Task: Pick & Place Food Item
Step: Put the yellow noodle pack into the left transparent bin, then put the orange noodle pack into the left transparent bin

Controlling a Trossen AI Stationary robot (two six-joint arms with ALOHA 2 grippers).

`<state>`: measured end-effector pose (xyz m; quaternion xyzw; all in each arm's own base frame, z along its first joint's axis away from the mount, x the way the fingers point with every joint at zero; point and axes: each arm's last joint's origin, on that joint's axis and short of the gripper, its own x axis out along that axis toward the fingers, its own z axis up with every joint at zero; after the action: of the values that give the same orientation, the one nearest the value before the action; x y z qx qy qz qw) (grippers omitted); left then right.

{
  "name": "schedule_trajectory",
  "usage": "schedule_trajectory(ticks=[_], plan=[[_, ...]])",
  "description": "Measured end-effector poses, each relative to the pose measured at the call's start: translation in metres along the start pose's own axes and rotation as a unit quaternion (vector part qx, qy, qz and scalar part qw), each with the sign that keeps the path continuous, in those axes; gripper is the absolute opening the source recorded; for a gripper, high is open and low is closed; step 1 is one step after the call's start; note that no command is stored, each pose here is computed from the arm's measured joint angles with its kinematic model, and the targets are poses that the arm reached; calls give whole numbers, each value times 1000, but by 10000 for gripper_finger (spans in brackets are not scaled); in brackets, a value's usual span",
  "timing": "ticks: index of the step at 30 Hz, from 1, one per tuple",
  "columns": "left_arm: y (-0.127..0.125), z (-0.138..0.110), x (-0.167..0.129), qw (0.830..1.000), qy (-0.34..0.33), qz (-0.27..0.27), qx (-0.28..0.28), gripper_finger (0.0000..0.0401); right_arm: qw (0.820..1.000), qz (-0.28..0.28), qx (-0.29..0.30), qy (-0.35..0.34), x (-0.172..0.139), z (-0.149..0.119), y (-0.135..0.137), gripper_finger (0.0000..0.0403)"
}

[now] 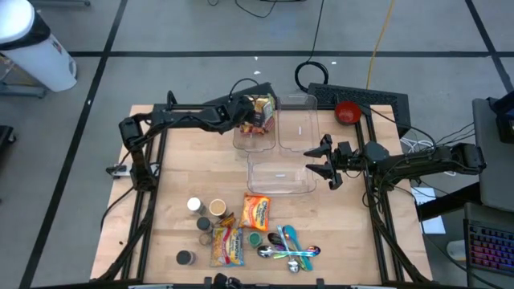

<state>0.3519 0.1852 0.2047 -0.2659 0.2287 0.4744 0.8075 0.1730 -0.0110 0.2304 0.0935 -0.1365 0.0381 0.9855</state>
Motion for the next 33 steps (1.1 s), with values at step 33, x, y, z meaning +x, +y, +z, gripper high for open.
schedule_trajectory(ticks=[33], plan=[[-33, 26, -158, 954, -57, -233, 181, 93, 1000, -2, 5, 18, 0, -4, 0, 196]])
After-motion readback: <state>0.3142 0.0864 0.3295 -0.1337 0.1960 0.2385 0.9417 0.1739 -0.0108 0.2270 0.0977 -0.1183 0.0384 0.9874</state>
